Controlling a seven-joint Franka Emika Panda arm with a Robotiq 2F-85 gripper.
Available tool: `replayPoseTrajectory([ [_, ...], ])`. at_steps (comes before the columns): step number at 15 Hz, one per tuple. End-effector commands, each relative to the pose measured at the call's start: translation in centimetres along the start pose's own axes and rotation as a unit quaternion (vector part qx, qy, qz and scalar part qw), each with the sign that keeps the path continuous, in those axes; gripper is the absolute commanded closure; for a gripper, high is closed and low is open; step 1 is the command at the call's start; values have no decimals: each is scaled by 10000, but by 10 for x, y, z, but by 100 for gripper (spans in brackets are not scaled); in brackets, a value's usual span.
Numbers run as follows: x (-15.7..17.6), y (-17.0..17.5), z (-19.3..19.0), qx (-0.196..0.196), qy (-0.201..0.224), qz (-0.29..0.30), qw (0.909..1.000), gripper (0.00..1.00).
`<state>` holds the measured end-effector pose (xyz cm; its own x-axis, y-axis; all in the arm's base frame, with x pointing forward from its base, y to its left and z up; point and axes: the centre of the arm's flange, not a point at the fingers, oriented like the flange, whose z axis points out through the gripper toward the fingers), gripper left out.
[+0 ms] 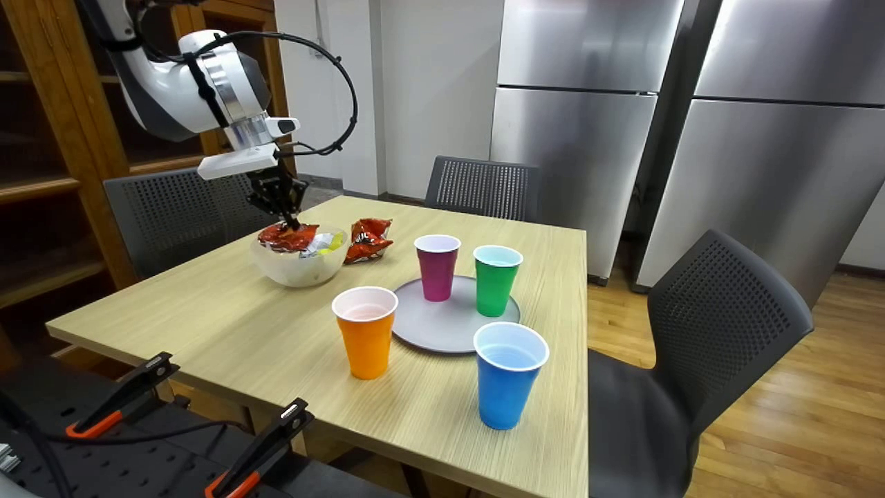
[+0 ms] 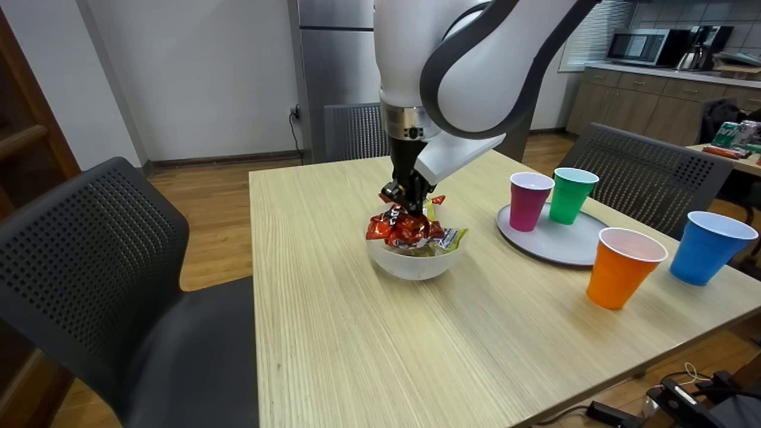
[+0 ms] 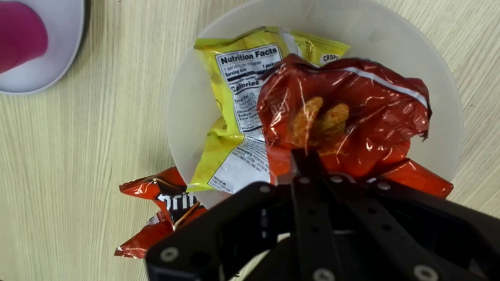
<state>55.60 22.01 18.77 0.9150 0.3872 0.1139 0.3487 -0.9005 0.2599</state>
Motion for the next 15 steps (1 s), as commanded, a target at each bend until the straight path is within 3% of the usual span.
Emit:
replayPoseTrajectory([
  [1,11,1,9,18,-130,-17,9999,100],
  [15,-1,7,31,52,-411,174,9990,100],
])
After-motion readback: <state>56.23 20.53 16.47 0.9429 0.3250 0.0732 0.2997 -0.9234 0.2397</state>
